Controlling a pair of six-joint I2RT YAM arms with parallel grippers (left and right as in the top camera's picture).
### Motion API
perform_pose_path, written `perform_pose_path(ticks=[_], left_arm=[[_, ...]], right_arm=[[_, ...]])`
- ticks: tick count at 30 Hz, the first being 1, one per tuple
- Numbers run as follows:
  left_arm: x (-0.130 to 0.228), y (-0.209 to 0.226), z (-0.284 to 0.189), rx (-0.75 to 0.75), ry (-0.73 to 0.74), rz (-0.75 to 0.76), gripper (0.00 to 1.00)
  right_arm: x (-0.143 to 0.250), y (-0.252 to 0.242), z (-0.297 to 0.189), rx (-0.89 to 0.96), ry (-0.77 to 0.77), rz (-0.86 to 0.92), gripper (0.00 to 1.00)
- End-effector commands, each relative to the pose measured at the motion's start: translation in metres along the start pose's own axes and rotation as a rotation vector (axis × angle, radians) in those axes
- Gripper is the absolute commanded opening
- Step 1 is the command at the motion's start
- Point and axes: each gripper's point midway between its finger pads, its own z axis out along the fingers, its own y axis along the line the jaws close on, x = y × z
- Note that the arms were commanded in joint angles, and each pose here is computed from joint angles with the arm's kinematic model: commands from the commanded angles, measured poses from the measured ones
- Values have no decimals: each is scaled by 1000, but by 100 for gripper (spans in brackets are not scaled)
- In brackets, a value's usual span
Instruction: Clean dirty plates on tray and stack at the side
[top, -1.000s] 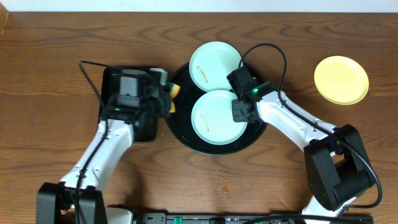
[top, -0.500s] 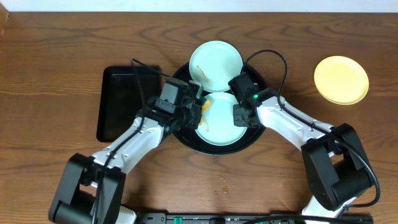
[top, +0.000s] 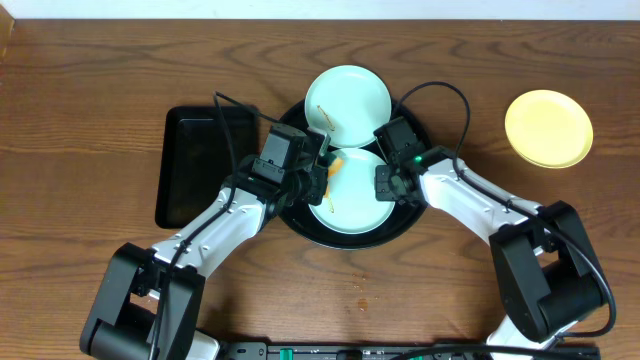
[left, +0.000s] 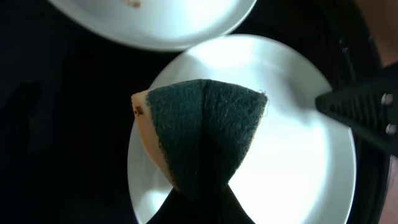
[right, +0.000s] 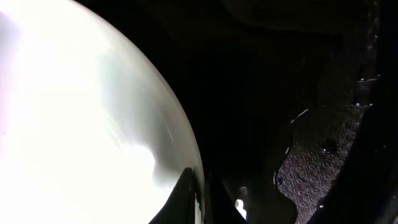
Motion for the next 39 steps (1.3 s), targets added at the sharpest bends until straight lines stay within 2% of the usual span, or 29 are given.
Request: perform_pose_path(ticks=[1, 14, 20, 31, 35, 39], left_arm=[[1, 5, 4, -26, 1, -9, 8], [42, 26, 41, -79, 135, -38, 8], [50, 13, 42, -13, 172, -48, 8], [83, 11, 41, -17, 266, -101, 8], [87, 0, 40, 49, 282, -112, 8], [88, -1, 40, 48, 289, -116, 8]], right_arm=[[27, 2, 14, -31, 88, 7, 1], [26, 3, 14, -33, 85, 6, 1], [26, 3, 14, -33, 85, 6, 1], [26, 3, 14, -33, 85, 7, 1], [26, 3, 14, -33, 83, 8, 1], [26, 3, 14, -34, 83, 8, 1]])
